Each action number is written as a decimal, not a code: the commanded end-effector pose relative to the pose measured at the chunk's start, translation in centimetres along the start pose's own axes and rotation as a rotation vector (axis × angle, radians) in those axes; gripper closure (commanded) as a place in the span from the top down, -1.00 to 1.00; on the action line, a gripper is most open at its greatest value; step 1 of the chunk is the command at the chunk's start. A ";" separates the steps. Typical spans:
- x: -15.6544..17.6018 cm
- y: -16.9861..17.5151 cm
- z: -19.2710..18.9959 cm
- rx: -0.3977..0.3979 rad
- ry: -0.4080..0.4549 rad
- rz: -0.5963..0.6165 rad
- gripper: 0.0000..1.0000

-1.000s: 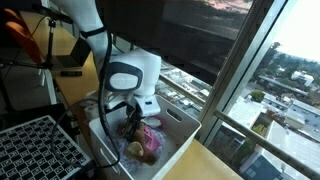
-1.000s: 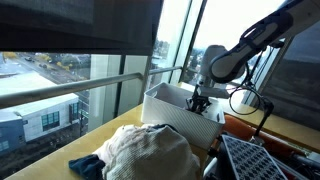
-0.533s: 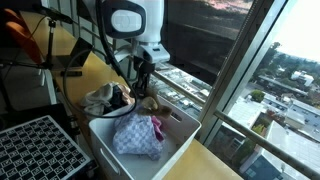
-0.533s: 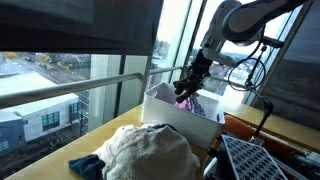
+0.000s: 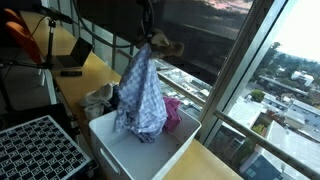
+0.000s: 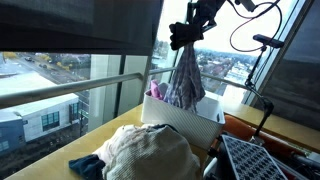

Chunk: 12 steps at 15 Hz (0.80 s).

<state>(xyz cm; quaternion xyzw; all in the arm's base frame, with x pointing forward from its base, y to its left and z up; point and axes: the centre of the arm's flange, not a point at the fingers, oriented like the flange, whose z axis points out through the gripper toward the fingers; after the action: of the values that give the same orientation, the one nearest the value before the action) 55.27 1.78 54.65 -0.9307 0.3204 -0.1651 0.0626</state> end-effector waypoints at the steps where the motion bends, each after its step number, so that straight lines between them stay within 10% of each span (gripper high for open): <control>1: -0.5 -5.9 -8.0 0.055 0.068 -0.077 -0.94; 9: -7.1 -16.9 -24.4 0.191 0.202 -0.250 -0.94; 12: -10.0 -17.1 -21.9 0.173 0.182 -0.278 -0.94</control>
<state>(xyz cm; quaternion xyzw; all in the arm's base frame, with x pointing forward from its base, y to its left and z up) 49.19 19.39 77.78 -0.9330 0.1812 -0.2947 0.0991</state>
